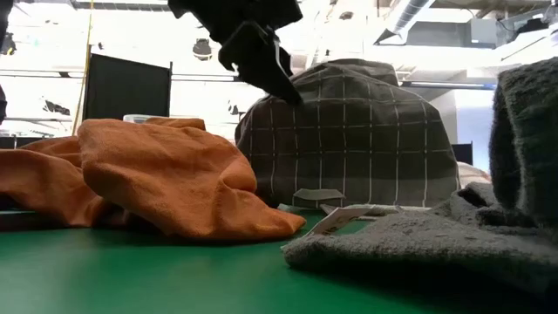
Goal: Sort towels by color in basket
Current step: Put the dark gray and white towel into the right transparent bin
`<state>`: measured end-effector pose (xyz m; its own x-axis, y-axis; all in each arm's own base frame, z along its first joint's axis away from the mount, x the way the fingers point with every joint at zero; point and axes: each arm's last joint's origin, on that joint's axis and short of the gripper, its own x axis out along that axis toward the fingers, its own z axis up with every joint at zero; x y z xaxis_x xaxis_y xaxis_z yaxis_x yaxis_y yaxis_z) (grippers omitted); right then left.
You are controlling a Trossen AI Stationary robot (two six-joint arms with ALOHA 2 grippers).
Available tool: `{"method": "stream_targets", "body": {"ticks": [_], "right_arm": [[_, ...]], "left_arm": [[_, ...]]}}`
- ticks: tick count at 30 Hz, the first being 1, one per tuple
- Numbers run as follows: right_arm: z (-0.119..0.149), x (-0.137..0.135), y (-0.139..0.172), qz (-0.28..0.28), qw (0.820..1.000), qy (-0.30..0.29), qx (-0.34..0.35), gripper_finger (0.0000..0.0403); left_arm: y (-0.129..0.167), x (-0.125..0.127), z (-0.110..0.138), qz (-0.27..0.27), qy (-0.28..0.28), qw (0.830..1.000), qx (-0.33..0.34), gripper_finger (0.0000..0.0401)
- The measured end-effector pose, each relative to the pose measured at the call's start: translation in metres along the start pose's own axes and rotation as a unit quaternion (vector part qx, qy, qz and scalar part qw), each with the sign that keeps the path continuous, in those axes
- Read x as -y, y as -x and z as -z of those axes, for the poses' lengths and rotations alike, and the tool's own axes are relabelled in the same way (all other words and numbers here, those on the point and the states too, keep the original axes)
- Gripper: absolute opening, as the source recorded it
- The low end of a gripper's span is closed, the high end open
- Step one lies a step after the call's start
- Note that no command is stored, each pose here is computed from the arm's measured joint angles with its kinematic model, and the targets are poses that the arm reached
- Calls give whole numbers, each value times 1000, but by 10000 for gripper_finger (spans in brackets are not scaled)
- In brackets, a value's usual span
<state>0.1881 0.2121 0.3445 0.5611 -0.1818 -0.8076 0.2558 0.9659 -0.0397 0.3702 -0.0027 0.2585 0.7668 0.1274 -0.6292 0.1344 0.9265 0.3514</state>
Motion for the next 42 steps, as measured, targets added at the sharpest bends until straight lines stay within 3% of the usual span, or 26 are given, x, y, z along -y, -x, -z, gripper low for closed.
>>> {"method": "stream_targets", "body": {"ticks": [3, 6, 14, 16, 21, 25, 32, 37, 42], "right_arm": [[0, 0, 0, 1, 1000, 2, 2, 250], [0, 0, 0, 5, 1000, 5, 7, 250], [0, 1, 0, 13, 1000, 9, 13, 250], [0, 1, 0, 14, 1000, 9, 16, 250], [0, 1, 0, 14, 1000, 9, 16, 250], [0, 1, 0, 14, 1000, 9, 16, 250], [0, 1, 0, 14, 1000, 9, 17, 250], [-1, 1, 0, 14, 1000, 14, 20, 250], [-1, 1, 0, 18, 999, 14, 26, 250]], "left_arm": [[-4, 0, -1, -3, -4, 1000, 7, 318], [-4, -1, -3, -6, -12, 1000, 17, 264], [0, -6, -6, -4, -51, 999, 12, 52], [1, -6, -8, 5, -59, 998, 22, 15], [8, -10, -18, 11, -72, 997, 28, 4], [24, -21, -42, 4, -89, 995, 43, 3], [69, -62, -90, -62, -109, 985, 119, 1], [92, -109, -104, -107, -55, 968, 222, 1], [90, -151, -93, -69, 44, 949, 304, 1]]}}
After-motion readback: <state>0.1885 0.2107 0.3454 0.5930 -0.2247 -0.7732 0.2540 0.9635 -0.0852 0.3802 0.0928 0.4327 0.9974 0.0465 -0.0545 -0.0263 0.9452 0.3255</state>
